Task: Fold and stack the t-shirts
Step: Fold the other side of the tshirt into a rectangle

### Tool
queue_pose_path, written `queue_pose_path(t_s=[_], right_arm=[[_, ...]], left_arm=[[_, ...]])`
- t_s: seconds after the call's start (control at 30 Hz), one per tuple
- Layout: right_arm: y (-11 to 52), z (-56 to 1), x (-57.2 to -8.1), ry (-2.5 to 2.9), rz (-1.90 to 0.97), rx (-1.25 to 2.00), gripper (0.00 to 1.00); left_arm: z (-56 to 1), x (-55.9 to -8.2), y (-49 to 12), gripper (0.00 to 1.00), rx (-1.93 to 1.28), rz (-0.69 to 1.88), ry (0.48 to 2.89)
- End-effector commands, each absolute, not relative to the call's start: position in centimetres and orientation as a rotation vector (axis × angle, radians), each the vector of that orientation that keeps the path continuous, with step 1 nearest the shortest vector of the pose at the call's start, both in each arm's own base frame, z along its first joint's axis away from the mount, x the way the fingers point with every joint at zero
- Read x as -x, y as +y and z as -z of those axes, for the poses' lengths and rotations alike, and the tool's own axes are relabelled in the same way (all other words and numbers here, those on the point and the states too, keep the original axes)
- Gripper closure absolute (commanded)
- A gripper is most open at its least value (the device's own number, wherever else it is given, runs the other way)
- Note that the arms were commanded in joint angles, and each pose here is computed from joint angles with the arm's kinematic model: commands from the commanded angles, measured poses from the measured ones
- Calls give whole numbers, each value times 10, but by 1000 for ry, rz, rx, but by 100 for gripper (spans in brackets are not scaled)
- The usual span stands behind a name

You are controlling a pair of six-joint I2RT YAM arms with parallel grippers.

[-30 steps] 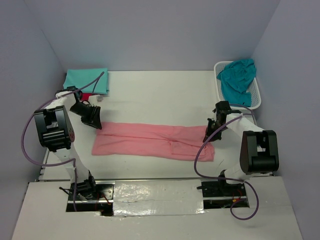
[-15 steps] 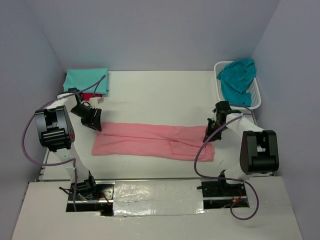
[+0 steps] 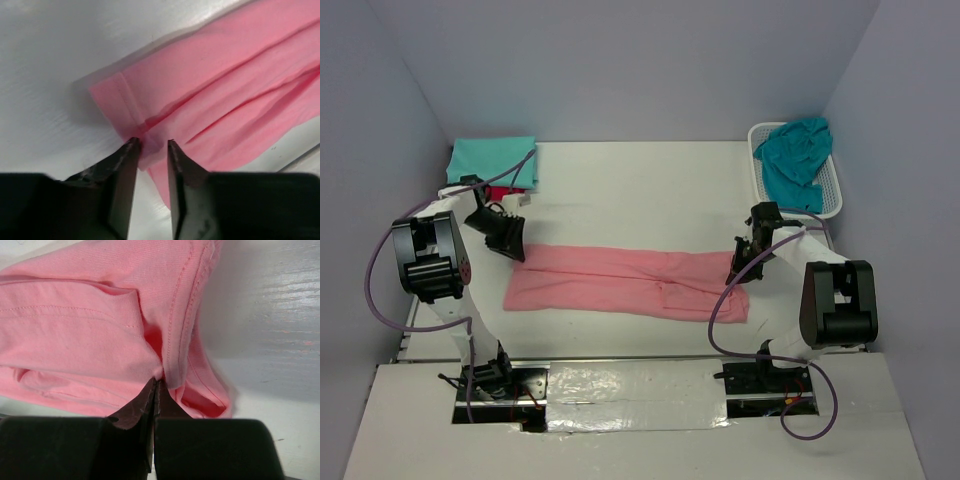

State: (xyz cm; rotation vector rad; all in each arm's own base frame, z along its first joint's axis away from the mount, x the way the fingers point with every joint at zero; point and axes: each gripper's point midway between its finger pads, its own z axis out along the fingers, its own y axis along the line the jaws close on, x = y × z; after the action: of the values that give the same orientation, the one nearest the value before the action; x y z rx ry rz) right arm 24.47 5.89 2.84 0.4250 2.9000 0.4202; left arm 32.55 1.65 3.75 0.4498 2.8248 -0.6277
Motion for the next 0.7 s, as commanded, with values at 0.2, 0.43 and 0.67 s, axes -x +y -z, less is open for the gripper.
queue_pose_path(t_s=[0.2, 0.43, 0.67], right_arm=[[58, -35, -254, 2870, -422, -397, 100], [57, -36, -253, 2869, -416, -395, 100], [61, -55, -281, 2813, -449, -386, 100]], left_arm=[[-51, -318, 15, 64, -491, 634, 2829], [-51, -317, 3, 100, -480, 746, 2809], [-72, -346, 5, 100, -491, 683, 2697]])
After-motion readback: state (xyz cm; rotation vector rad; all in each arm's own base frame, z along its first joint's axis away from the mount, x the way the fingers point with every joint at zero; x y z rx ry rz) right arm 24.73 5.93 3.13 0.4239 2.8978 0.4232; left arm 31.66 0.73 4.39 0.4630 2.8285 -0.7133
